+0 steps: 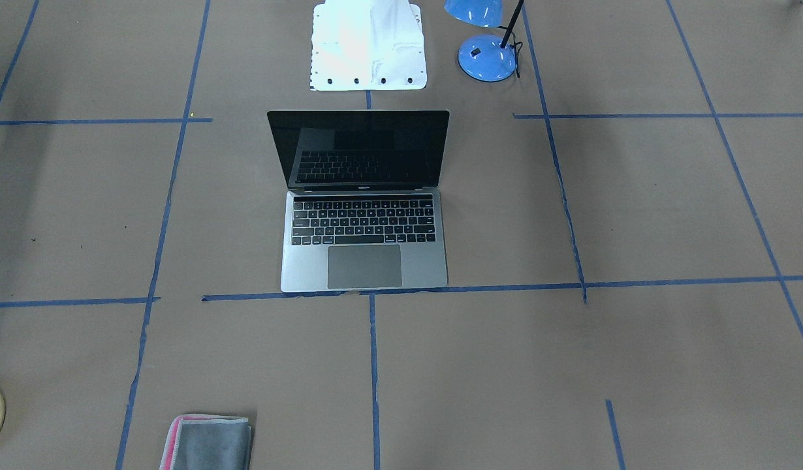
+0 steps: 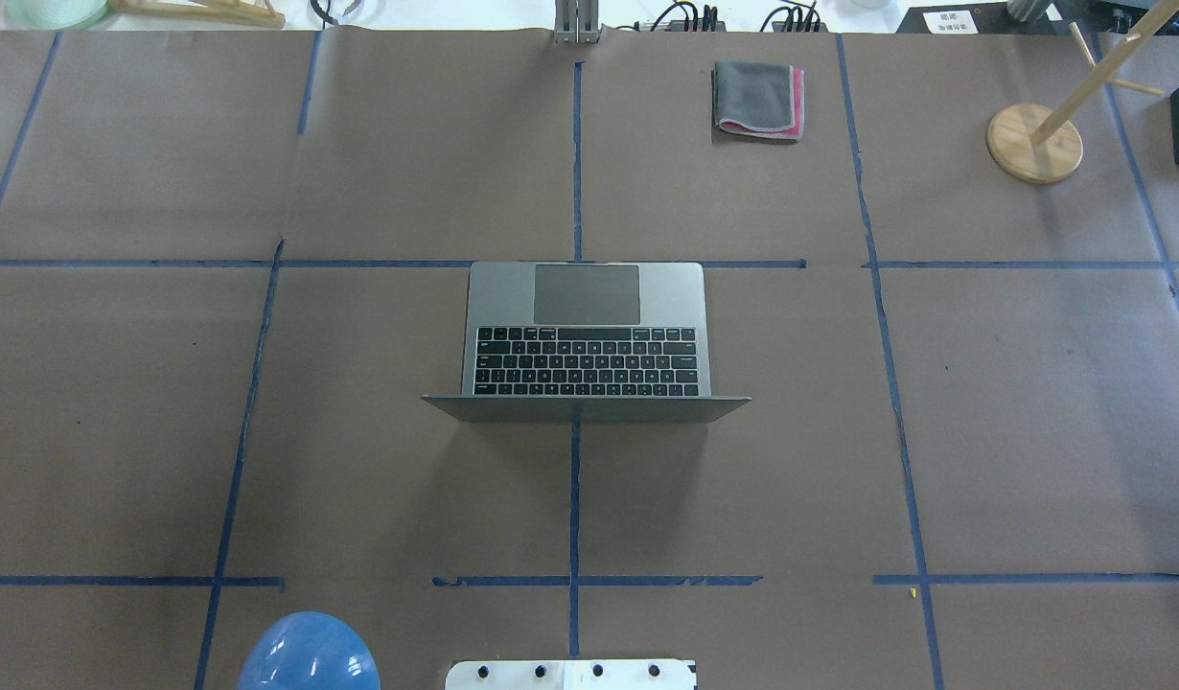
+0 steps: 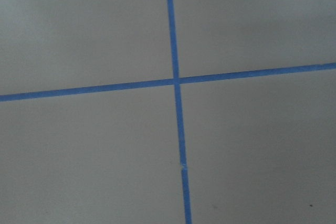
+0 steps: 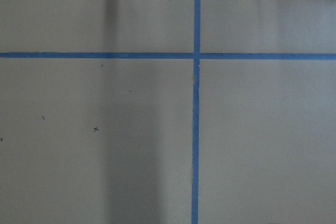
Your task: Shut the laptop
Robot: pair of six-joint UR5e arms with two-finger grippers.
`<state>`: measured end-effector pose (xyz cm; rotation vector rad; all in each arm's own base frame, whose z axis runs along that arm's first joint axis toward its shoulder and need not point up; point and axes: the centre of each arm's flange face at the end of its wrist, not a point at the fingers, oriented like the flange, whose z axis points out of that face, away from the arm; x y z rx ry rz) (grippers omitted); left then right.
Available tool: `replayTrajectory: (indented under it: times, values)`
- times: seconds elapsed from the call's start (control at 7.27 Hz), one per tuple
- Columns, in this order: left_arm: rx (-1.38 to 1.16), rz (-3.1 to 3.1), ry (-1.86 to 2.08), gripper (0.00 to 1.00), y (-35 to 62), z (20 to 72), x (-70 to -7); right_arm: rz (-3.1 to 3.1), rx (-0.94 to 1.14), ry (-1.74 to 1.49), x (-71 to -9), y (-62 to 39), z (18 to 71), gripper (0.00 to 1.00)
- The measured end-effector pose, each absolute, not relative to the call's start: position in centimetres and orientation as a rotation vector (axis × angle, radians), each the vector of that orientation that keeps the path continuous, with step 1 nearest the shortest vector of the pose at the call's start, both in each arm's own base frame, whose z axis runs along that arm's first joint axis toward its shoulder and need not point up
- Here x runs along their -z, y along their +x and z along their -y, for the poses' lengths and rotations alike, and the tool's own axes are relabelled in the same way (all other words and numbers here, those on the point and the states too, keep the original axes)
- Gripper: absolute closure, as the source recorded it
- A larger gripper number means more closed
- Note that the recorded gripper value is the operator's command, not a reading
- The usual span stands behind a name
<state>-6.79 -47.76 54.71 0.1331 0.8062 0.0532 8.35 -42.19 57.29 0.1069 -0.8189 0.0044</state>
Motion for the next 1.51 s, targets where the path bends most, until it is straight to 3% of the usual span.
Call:
replayTrajectory:
  times: [0.28,0.41,0.55,0.69,1.1,1.51]
  values:
    - [-0.034,-0.828,0.123,0.00,-2.9,46.3,-42.0,0.939,0.014,0.144,-53.5,7.2,43.0,0.00]
    - [-0.017,-0.860,0.123,0.22,0.2,44.4,-36.1,1.006,0.000,0.133,-51.2,5.8,43.5,0.22]
    - [0.008,-0.908,0.114,0.73,3.5,42.9,-31.0,1.044,-0.031,0.117,-47.5,3.8,44.0,0.73]
    - [0.045,-0.964,0.098,0.96,6.5,41.5,-26.1,1.070,-0.071,0.098,-43.1,1.7,44.0,0.97]
    - [0.118,-1.113,-0.053,1.00,16.6,37.1,-14.3,1.140,-0.037,0.042,-32.5,-5.8,40.1,0.99]
    - [0.036,-1.111,-0.111,1.00,25.6,32.6,-10.5,1.165,0.058,-0.025,-23.2,-17.0,35.3,0.99]
